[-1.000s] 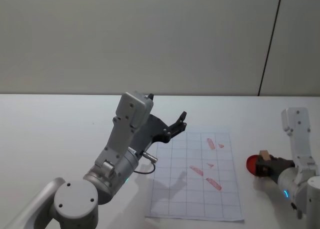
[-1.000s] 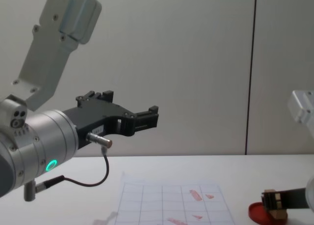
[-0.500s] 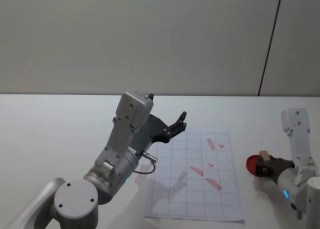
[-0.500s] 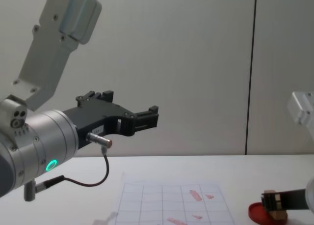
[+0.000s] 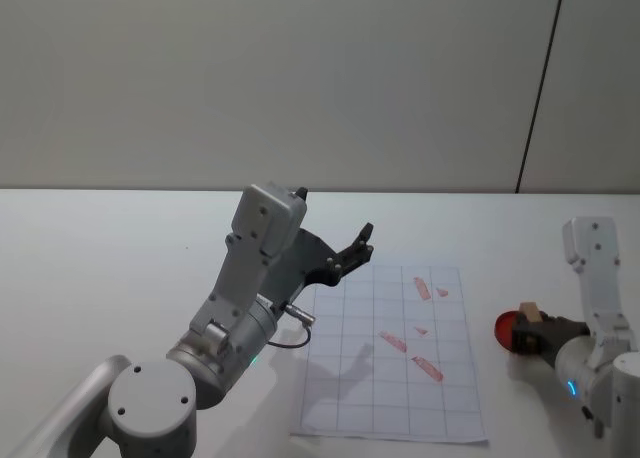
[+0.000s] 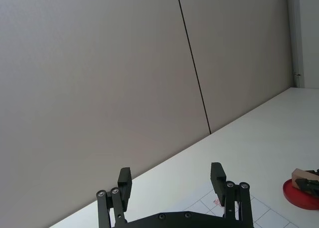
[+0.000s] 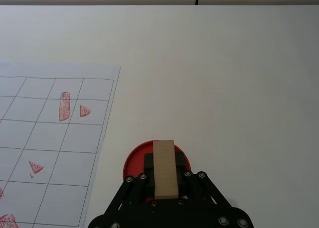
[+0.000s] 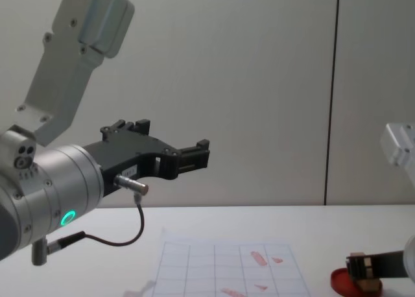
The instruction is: Use the one hand to pick up the stamp and affix it onto the A4 paper.
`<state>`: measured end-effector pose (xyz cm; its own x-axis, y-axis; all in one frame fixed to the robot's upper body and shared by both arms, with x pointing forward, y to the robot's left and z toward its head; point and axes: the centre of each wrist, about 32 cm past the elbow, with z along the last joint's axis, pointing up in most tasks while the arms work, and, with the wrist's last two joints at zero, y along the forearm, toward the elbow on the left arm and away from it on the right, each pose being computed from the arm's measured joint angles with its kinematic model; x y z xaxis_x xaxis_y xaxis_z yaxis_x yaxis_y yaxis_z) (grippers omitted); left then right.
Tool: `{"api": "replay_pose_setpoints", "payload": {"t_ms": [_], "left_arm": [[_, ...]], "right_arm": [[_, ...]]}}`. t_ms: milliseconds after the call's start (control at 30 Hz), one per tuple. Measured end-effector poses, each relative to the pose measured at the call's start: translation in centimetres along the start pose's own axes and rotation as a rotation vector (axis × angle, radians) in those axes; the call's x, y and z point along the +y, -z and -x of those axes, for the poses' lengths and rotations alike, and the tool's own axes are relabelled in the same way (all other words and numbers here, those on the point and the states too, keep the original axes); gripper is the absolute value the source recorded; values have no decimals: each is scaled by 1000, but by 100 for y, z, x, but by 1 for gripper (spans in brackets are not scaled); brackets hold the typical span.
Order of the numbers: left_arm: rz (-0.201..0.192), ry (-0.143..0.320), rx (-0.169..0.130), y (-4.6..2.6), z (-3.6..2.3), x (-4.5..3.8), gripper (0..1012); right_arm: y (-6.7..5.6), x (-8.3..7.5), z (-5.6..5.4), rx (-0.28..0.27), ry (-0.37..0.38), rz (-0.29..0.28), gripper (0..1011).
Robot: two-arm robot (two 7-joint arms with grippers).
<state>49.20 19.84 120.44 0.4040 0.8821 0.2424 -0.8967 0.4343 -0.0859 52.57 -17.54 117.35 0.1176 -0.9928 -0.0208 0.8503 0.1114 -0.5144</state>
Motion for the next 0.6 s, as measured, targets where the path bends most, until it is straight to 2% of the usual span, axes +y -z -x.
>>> {"api": "replay_pose_setpoints", "payload": {"t_ms": [267, 600], "left_arm": [[0, 0, 0, 0, 0, 0, 1002], [0, 0, 0, 0, 0, 0, 1002]], "right_arm": [[-8, -14, 1, 4, -6, -3, 220], [-121, -139, 12, 23, -48, -65, 220]]}}
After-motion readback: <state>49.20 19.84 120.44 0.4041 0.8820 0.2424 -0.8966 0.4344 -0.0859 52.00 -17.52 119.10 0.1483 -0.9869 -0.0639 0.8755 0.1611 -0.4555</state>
